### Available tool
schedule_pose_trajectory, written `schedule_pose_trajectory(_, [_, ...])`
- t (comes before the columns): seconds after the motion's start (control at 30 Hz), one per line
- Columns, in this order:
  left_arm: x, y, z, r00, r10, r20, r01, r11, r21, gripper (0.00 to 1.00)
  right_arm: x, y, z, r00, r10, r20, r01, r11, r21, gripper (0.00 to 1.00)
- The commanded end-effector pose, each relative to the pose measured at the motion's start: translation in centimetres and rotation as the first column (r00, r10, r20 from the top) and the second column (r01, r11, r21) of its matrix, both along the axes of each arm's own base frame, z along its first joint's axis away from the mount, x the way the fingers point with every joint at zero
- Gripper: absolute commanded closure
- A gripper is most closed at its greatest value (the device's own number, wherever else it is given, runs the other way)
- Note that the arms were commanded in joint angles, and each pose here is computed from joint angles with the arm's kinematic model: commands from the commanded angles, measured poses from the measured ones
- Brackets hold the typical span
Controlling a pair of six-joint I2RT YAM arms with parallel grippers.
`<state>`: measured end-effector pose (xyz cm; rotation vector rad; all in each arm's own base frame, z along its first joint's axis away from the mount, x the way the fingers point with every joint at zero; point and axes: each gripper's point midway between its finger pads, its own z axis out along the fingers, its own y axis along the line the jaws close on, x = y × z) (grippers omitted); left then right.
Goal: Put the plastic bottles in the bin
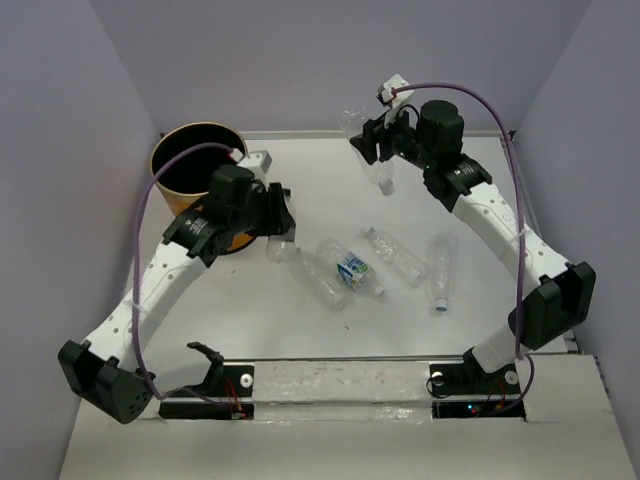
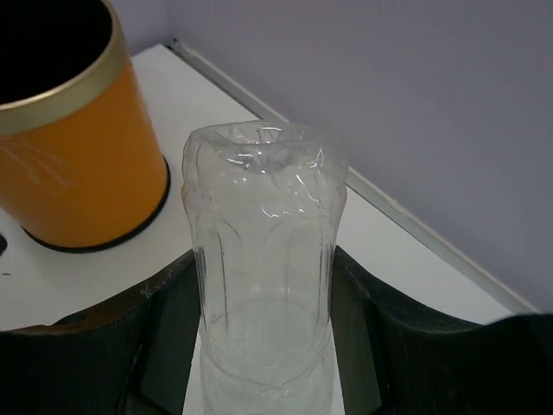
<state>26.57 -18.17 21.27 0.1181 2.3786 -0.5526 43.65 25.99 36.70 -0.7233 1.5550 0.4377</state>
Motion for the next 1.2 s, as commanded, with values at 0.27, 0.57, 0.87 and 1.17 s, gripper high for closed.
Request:
schedule_pose_trajectory(0.27, [9.1, 11.4, 24.4, 0.585, 0.519, 0.623, -0.465, 0.844, -0.267, 0.50, -9.6, 4.8, 2.9, 0.970, 0.239, -0.032, -0.209, 0.901, 0.381, 0.72])
schedule_pose_trajectory(0.57, [13.0, 19.1, 21.6, 0.368, 0.688, 0.625, -0.712, 0.641, -0.287, 0.31, -12.8, 8.4, 5.0, 0.946, 0.324, 0.017, -0.302, 0.860, 0.411, 0.72])
schedule_pose_trajectory(0.87, [10.4, 19.5, 20.3, 0.385, 0.708, 0.592, -0.672, 0.655, -0.346, 0.01, -11.7, 13.0, 8.3, 0.928, 0.367, 0.069, -0.351, 0.797, 0.491, 0.72])
schedule_pose_trajectory(1.17, [3.6, 15.0, 14.0, 0.653, 0.581, 0.485, -0.496, 0.813, -0.306, 0.01, -7.8, 17.8, 12.4, 0.925, 0.348, 0.150, -0.363, 0.700, 0.615, 0.72])
